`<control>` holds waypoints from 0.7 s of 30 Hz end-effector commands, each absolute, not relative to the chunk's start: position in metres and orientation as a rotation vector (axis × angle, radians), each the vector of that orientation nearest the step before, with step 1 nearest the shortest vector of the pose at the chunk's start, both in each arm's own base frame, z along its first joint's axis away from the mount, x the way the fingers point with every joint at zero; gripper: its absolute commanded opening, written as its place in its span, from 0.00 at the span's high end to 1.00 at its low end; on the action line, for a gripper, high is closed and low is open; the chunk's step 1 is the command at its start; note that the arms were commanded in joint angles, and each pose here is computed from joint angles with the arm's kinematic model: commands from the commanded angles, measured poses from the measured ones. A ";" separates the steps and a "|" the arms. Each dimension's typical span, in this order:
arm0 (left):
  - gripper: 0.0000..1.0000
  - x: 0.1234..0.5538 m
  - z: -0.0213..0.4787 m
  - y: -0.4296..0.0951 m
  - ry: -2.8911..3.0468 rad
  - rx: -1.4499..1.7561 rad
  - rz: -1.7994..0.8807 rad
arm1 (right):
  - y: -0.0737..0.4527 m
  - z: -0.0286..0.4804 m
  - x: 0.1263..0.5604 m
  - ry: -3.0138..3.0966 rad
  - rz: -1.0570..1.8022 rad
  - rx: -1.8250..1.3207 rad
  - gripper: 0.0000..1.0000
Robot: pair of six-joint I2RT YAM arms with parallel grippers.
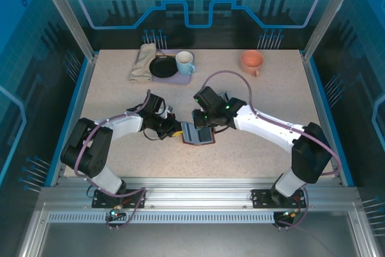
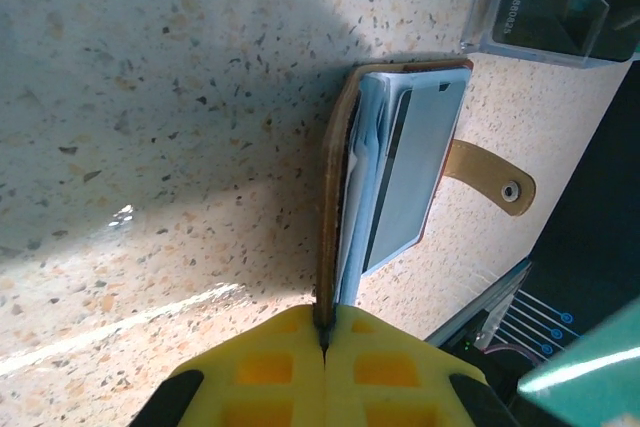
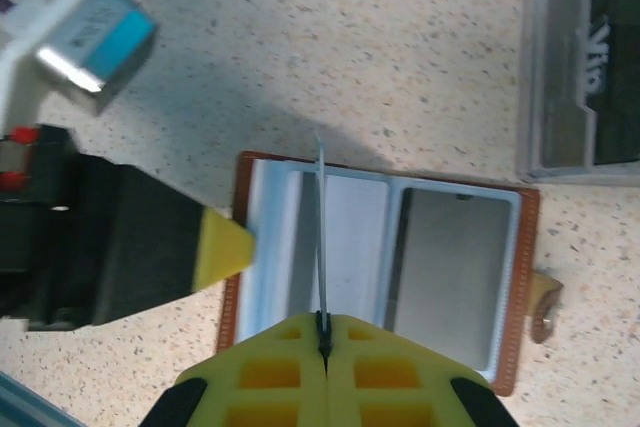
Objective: Put the credit cards into the card holder
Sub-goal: Flip over the card slot in the card holder.
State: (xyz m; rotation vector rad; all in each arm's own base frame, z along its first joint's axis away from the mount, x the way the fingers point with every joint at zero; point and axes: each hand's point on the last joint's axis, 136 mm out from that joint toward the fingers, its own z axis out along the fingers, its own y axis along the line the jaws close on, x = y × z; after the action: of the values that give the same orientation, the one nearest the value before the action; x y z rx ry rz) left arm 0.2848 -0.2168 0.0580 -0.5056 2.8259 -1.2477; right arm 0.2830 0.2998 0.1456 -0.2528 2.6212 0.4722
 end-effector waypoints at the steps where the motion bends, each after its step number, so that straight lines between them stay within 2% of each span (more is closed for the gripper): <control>1: 1.00 0.288 0.071 -0.222 2.772 -0.514 -1.341 | 0.305 0.156 0.289 2.555 0.375 -0.197 0.97; 12: 1.00 0.289 0.075 -0.224 2.755 -0.517 -1.372 | 0.338 0.143 0.287 2.567 0.382 -0.241 0.99; 21: 1.00 0.289 0.075 -0.225 2.754 -0.517 -1.376 | 0.345 0.126 0.285 2.602 0.358 -0.248 1.00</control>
State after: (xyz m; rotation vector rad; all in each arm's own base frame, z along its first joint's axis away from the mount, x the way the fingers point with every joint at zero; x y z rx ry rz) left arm 0.2911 -0.2231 0.0653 -0.5259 2.7792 -1.3193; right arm 0.2850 0.3353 0.1233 -0.2547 2.6110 0.3554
